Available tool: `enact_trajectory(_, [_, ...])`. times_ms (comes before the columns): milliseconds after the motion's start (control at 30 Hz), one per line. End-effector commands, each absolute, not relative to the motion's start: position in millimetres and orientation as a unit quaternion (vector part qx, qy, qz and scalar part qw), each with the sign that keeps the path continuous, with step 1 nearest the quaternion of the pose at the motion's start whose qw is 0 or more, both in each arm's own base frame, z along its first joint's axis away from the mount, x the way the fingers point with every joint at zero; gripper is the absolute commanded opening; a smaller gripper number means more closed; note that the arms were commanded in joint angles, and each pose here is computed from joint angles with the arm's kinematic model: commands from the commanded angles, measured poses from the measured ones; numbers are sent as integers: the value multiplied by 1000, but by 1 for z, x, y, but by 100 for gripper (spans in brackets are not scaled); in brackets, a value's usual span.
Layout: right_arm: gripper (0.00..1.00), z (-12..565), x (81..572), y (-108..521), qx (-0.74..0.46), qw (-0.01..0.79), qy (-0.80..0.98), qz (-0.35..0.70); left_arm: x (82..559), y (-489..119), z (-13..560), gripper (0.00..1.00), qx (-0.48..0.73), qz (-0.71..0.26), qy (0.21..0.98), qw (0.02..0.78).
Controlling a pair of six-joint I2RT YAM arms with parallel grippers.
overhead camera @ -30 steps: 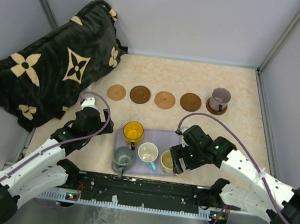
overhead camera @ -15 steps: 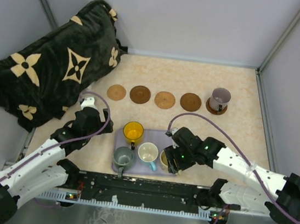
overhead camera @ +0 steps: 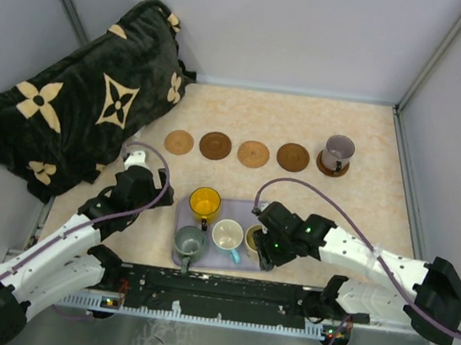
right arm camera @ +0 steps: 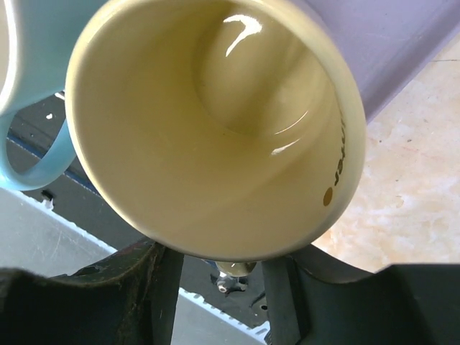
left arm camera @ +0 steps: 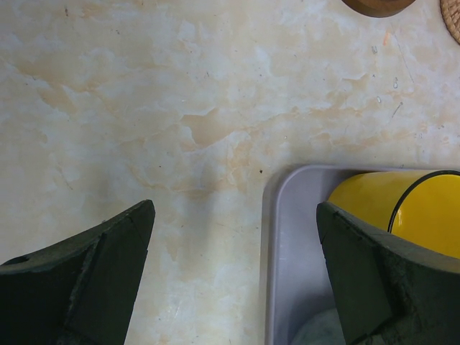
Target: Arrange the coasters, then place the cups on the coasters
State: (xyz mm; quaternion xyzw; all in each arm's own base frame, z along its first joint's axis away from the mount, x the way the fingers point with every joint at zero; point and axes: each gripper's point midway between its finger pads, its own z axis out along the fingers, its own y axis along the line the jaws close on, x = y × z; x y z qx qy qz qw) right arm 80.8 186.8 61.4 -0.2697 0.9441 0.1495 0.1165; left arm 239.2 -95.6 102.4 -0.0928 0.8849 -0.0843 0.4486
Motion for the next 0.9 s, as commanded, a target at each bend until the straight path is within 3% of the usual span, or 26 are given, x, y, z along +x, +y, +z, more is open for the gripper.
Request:
enact_trajectory(0, [43,59,91,194,-265,142,943,146,241,-97,105,100,-95,-91,880,457])
enact_trajectory(133, [33,56,94,194,-260,146,945,136,241,-98,104,100,-94,-92,880,456])
enact_trajectory(167, [23,55,95,193,-260,145,945,134,240,-98,104,100,-94,-92,880,456])
enact_trajectory(200, [0,54,95,193,-258,146,946,131,240,-98,104,100,-94,-92,880,456])
enact_trajectory(533, [0,50,102,189,-258,158,948,101,240,-99,102,100,-95,-96,881,454])
enact_trajectory(867, [0,80,140,179,-239,255,937,6,240,-99,100,100,-95,-95,881,454])
